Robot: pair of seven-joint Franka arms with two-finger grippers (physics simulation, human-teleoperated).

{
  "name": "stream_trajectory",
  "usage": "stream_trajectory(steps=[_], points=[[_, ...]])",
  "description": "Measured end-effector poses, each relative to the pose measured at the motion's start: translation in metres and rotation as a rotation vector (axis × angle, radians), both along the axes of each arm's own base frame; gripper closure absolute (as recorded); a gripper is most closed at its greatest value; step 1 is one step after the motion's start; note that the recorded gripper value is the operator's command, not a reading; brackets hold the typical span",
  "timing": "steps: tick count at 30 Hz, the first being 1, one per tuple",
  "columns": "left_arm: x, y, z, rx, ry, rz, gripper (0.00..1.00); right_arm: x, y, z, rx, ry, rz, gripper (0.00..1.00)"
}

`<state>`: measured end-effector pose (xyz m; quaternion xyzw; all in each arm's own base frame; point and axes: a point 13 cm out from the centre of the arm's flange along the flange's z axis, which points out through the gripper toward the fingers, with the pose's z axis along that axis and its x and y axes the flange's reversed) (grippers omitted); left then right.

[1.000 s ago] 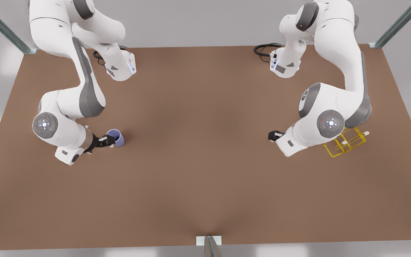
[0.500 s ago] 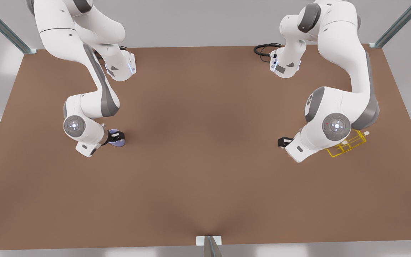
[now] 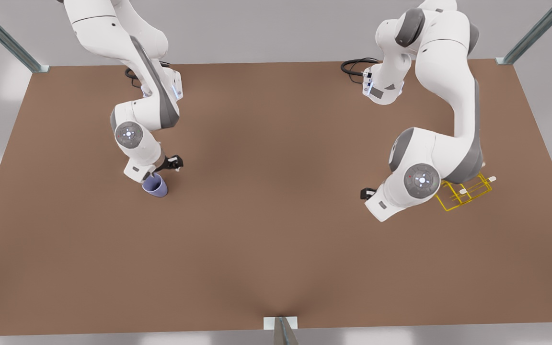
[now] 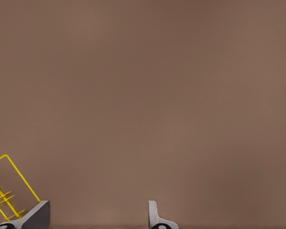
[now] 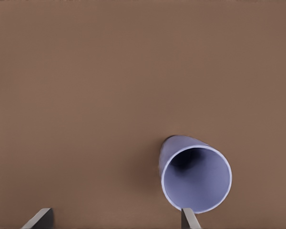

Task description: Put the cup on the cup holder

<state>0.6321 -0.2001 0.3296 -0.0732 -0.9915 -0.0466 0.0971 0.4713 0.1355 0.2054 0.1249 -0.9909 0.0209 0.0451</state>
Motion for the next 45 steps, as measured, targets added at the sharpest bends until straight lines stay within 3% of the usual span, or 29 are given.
stream_trajectory(steps=[11,22,29,45], points=[[-0.005,-0.004,-0.009,0.009,0.014,-0.002,0.0,-0.008,0.051,-0.006,0.026,-0.036,0.074,0.0],[-0.008,-0.004,-0.021,0.015,0.031,0.001,0.0,0.028,-0.109,-0.024,0.034,-0.02,-0.245,0.0],[-0.007,-0.006,-0.02,0.012,0.021,0.001,0.0,0.026,-0.057,-0.026,0.041,-0.024,-0.136,0.0],[-0.002,-0.009,-0.022,0.004,0.005,0.004,0.0,0.043,-0.058,-0.033,0.064,-0.011,-0.15,0.0]])
